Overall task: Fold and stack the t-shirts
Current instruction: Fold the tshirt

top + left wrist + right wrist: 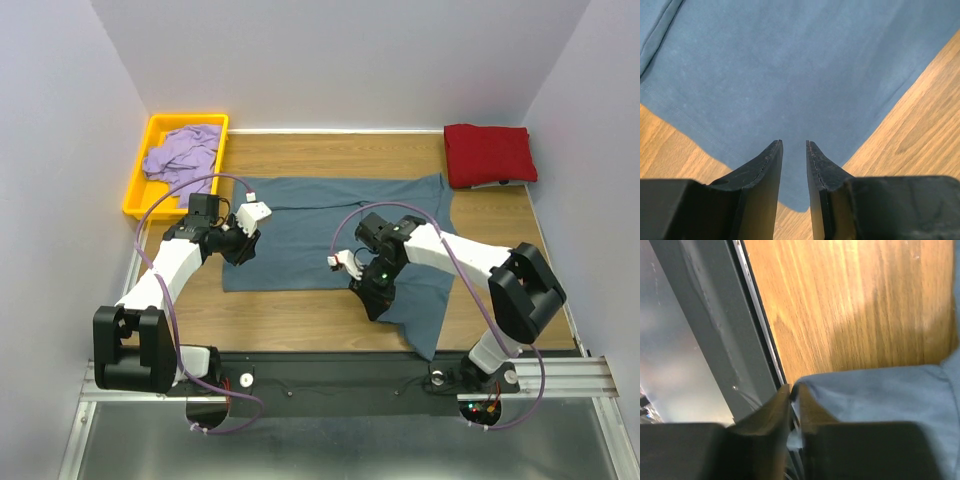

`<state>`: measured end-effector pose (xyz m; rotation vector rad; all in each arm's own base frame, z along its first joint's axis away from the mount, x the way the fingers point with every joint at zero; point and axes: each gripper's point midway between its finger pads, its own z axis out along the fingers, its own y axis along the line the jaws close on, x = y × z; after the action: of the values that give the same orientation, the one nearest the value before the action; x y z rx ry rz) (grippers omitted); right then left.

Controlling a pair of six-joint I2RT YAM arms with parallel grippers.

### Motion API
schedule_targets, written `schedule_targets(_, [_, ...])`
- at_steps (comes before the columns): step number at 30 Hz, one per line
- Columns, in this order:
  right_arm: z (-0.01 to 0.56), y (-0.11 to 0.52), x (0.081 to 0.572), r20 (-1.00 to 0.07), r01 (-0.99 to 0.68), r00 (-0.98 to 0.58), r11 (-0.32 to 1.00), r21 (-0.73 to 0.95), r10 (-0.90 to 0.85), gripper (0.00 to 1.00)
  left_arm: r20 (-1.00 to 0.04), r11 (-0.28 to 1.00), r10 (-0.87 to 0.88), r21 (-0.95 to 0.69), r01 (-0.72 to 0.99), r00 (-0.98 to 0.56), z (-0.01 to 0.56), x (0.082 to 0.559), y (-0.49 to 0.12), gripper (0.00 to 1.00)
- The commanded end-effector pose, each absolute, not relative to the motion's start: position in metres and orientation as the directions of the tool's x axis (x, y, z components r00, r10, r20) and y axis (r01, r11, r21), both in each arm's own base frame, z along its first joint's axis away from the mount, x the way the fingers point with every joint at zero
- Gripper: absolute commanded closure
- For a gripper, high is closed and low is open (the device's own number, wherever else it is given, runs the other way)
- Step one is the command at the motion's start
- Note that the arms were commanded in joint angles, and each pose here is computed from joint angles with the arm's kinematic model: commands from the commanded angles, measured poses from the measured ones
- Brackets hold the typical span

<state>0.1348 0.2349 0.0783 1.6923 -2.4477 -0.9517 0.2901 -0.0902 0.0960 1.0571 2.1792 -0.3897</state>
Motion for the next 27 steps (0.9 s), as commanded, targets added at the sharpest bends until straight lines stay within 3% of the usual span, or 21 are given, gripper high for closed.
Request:
schedule_targets(1, [0.091,0.247,0.140,-0.378,-0.870,-0.384,0.192,0.455,-0.842,0.69,-0.724,0.622,0.550,0.022,0.783,-0.417,0.109,0.291,-0.096,0.63])
schedule_targets(3, [0.104,0.246,0.149,-0.409,-0.891,-0.382,0.214,0.399,-0.829,0.43,-0.723,0.628,0.546,0.019,0.778,-0.423,0.108,0.291,-0.094,0.62])
schedule_targets(4, [0.105,0.240,0.155,-0.406,-0.905,-0.376,0.237,0.353,-0.833,0.41,-0.721,0.628,0.547,0.017,0.778,-0.425,0.108,0.290,-0.094,0.62])
schedule_targets(9, [0.105,0.193,0.183,-0.388,-0.904,-0.428,0.378,0.201,-0.817,0.45,-0.703,0.611,0.586,0.057,0.789,-0.403,0.105,0.285,-0.084,0.62])
schedule_targets(14, [0.089,0.102,0.220,-0.320,-0.827,-0.541,0.560,0.038,-0.777,0.51,-0.669,0.614,0.616,0.076,0.786,-0.416,0.096,0.280,-0.067,0.63])
schedule_targets(20, [0.077,0.045,0.242,-0.269,-0.805,-0.558,0.591,-0.052,-0.785,0.53,-0.619,0.612,0.644,0.062,0.789,-0.451,0.082,0.278,-0.056,0.63])
schedule_targets(27, [0.061,0.030,0.244,-0.241,-0.828,-0.527,0.556,-0.071,-0.815,0.52,-0.539,0.608,0.686,0.057,0.792,-0.488,0.065,0.269,-0.043,0.60])
